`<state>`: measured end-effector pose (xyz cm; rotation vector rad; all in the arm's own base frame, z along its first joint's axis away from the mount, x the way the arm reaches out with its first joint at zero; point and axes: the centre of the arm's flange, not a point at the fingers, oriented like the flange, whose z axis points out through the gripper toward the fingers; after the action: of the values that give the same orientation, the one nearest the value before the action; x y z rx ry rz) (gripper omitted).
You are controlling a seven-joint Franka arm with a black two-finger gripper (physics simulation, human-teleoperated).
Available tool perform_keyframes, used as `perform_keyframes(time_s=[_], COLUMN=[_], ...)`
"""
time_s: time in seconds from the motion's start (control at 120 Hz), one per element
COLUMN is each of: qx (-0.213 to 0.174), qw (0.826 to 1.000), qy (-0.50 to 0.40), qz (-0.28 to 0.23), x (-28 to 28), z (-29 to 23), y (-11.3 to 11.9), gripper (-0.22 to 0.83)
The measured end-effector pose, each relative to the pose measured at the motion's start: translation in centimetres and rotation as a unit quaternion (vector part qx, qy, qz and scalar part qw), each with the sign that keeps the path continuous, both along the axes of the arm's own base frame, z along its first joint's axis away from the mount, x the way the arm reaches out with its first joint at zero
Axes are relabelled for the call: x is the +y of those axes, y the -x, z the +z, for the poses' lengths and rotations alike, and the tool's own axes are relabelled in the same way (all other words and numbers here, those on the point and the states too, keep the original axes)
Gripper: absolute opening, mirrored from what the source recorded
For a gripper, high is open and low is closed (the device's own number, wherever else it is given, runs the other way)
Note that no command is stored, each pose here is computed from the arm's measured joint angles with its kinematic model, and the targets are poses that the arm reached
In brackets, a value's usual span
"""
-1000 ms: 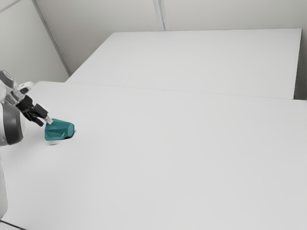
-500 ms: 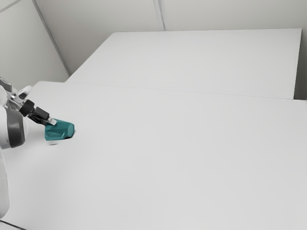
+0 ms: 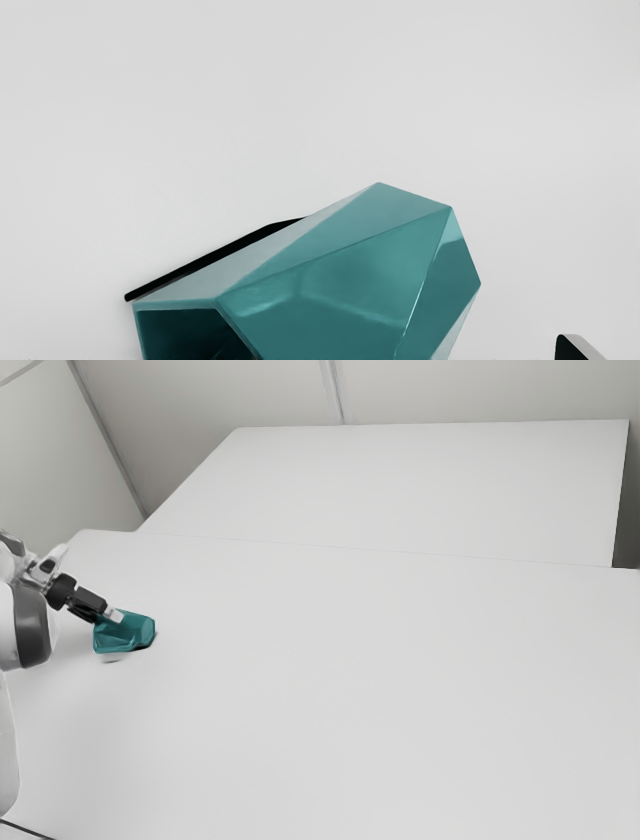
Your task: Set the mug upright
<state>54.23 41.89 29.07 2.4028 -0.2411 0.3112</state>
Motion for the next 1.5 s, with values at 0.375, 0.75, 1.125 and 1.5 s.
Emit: perform_keyframes(time_s=[0.375, 0.75, 1.125, 1.5], qx=[0.001, 0.002, 0.000, -0.007], qw=[1.000, 1.000, 1.000, 1.000], qy=[0.007, 0.006, 0.004, 0.002], qz=[-0.004, 0.001, 0.003, -0.002], x=[-0.3, 0.4, 0.9, 0.4], z=[-0.7, -1.5, -1.6, -1.3], y=[0.1, 0.7, 1.1, 0.5], gripper=[0.54, 0.36, 0.19, -0.04])
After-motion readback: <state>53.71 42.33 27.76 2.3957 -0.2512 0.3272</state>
